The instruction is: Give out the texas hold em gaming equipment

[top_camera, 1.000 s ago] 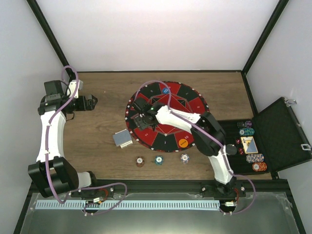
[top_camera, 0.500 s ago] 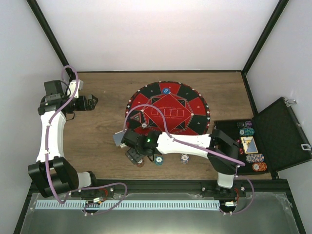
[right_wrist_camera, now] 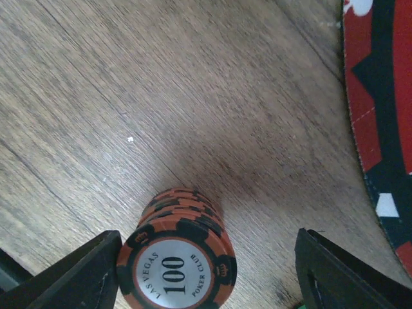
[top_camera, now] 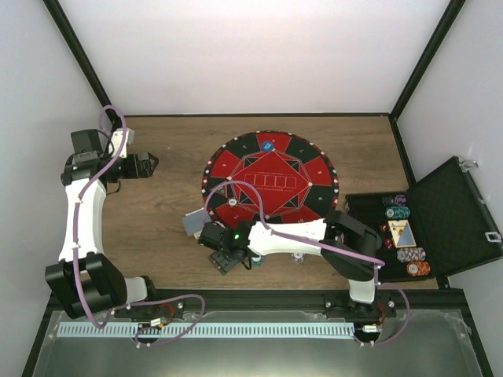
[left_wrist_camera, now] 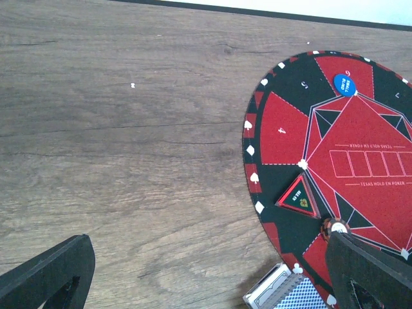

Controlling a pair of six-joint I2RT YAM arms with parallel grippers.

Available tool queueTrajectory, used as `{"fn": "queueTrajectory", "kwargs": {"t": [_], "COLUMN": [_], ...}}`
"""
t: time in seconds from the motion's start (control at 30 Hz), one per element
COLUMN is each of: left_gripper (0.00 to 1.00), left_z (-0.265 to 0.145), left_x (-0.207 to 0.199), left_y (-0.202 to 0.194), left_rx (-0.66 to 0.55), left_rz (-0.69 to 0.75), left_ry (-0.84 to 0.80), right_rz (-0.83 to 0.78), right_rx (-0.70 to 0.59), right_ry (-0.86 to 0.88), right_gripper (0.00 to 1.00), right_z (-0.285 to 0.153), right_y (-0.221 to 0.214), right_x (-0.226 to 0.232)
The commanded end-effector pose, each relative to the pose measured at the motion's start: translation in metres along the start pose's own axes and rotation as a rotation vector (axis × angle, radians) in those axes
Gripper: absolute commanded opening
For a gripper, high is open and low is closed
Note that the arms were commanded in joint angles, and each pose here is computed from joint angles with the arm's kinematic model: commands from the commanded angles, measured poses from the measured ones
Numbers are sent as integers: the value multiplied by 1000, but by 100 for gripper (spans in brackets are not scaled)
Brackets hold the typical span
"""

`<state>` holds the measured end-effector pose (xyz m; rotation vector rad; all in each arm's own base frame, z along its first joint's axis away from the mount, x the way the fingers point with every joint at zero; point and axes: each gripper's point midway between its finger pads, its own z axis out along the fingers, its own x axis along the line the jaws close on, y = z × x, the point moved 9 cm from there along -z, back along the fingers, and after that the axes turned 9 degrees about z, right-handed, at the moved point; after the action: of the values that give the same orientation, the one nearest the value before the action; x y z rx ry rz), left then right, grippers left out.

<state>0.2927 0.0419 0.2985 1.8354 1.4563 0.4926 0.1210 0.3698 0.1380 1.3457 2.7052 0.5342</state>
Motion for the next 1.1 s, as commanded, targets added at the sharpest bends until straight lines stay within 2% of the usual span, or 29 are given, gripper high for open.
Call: {"fn": "queueTrajectory", "kwargs": {"t": [0.0, 0.4, 0.6, 1.07], "left_gripper": [100, 100, 100, 100], "left_z": [-11, -11, -11, -12], "left_x": [-3, -2, -2, -2], "left_y": [10, 10, 10, 11], "left_rx": [-43, -39, -41, -41], "left_rz": [13, 14, 19, 20], "left_ry": [4, 9, 14, 18], "right_rz": [10, 9, 10, 22], "right_rx": [1, 12, 16, -22], "right_ry": [10, 33, 35, 52], "right_gripper": [73, 54, 50, 15], "right_z": [4, 8, 9, -7], "right_y": [-3, -6, -7, 0], "right_x": [3, 6, 7, 9]}}
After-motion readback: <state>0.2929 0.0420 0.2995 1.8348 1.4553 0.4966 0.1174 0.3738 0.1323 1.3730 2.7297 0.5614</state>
